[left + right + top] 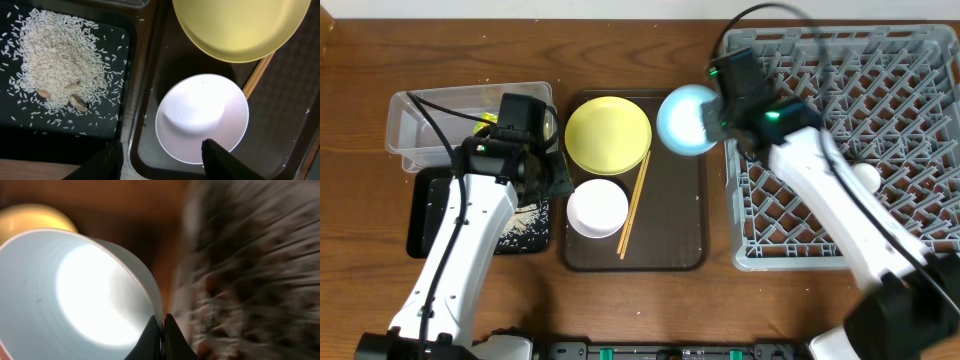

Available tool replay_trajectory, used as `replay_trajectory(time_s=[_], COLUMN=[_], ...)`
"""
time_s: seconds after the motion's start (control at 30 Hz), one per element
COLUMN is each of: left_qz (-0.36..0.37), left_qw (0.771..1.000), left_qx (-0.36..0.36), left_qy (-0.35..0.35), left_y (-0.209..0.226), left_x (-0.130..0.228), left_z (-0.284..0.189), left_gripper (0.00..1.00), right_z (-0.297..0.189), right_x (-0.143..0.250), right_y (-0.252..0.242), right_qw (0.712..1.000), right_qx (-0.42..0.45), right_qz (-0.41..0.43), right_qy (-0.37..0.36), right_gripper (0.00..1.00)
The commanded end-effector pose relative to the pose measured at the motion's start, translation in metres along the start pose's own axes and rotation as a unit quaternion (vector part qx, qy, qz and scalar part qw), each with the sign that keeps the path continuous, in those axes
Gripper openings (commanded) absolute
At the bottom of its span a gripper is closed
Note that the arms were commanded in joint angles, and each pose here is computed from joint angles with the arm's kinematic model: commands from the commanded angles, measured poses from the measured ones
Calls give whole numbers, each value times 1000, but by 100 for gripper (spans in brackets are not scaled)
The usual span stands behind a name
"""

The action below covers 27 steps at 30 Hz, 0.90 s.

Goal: Sort waste into correct bins and load items into the dishwasher rack
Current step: 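Grasp the blue bowl rim with the right gripper and lift, then set the blue bowl into the back of the rack, right gripper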

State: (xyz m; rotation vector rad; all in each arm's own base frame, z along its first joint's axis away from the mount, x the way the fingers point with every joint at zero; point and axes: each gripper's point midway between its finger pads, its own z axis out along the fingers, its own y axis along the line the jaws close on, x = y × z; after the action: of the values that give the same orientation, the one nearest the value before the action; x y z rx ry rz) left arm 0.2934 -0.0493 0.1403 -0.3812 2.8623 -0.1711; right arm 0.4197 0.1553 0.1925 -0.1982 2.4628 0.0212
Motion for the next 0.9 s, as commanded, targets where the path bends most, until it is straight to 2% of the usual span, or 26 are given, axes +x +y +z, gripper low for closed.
replay_trajectory(time_s=[0.0, 0.27, 0.47, 0.67, 0.87], left_qz=[-7, -7, -7, -7, -7], left_qw=[1000, 1000, 1000, 1000, 1000], left_qx=[-4, -4, -4, -4, -3], left_qy=[-9, -9, -9, -9, -9], left_y=[2, 2, 2, 2, 2], left_x=[-4, -4, -4, -4, -4], left_z=[-4, -4, -4, -4, -4], left_gripper=[54, 54, 54, 54, 54], right_z=[-22, -50, -53, -13, 34], right_x=[-28, -76, -90, -92, -76], right_y=[-48, -130, -165, -169, -165], right_qw=[993, 940, 889, 882, 885], right_qx=[101, 304, 420, 446, 448], right_qz=[12, 24, 30, -22, -47], right_qy=[-58, -155, -177, -151, -119], right_gripper=[1, 1, 1, 1, 1])
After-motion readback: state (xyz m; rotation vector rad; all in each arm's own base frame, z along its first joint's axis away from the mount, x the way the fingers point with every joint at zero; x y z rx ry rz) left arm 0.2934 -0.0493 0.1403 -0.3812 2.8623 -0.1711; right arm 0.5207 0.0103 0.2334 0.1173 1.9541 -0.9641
